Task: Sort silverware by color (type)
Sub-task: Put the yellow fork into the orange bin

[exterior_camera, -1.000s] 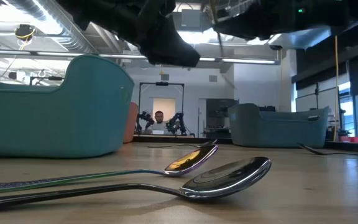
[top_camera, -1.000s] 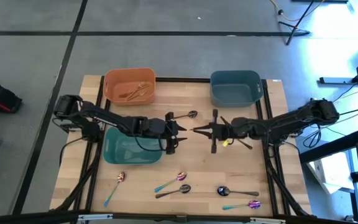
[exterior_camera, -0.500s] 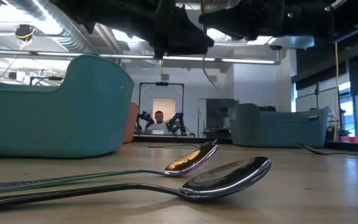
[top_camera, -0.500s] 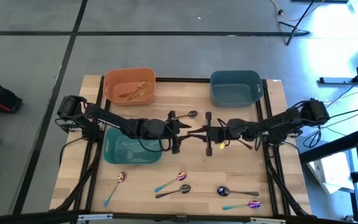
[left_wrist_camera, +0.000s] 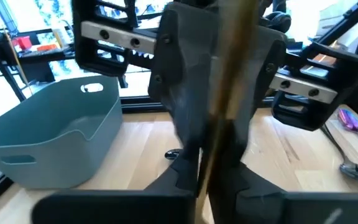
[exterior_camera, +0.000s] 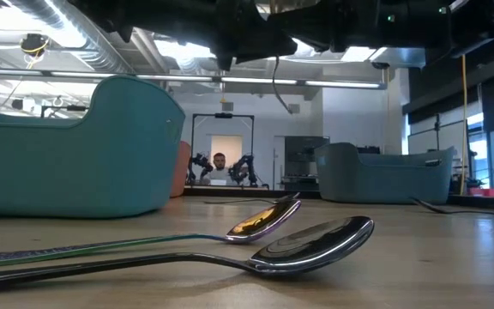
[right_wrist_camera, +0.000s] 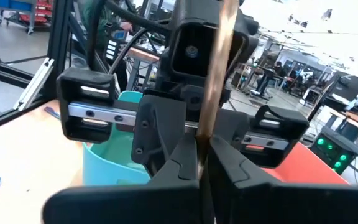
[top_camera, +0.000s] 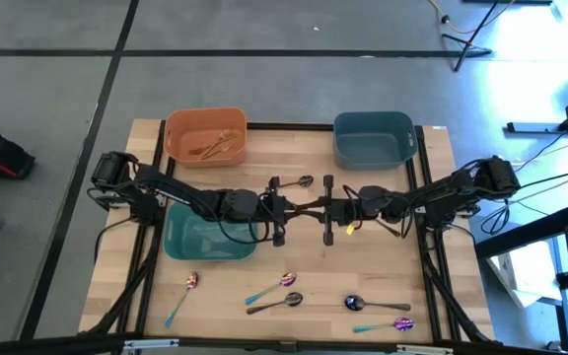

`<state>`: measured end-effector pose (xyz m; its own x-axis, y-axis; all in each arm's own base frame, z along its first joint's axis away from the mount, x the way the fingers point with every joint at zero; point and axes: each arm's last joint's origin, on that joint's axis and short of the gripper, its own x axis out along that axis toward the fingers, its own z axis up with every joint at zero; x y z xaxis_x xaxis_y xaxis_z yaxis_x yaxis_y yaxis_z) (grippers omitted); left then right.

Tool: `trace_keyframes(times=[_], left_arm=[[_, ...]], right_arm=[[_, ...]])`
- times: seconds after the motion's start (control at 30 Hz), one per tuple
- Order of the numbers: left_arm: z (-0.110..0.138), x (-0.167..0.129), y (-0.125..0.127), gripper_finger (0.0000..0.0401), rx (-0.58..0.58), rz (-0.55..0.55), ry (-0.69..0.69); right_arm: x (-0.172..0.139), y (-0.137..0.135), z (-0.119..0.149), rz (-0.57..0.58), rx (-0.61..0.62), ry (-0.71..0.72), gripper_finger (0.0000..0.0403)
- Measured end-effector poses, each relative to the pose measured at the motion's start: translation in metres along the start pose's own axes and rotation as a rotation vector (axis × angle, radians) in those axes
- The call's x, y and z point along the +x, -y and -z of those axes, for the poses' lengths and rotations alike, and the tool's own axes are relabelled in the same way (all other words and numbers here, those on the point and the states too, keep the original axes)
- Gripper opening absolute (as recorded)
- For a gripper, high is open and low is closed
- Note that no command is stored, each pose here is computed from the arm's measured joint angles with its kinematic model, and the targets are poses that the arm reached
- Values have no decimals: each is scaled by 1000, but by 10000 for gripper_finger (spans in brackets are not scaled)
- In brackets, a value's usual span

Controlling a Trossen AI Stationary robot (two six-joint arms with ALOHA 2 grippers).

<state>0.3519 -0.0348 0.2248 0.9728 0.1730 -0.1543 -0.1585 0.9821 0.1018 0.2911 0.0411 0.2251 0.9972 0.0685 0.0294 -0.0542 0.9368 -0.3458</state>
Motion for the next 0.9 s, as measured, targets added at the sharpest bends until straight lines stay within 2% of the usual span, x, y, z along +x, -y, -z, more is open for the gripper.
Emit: trace_keyframes(times=[0.2,0.4,0.57,0.73,0.9], left_arm=[[0,0,0,8,1,2,0],[-4,-8,-2,7,13,-24,-53],[-13,-26,-9,7,20,-58,-145],[-31,-54,-25,7,43,-127,-202],[-51,-85,-49,7,77,-230,-208]], right_arm=[[0,0,0,14,33,-4,36],[-8,4,-10,31,32,-26,120],[-31,10,-22,27,17,-161,179],[-56,15,-21,45,61,-285,202],[-71,7,4,30,113,-371,204]])
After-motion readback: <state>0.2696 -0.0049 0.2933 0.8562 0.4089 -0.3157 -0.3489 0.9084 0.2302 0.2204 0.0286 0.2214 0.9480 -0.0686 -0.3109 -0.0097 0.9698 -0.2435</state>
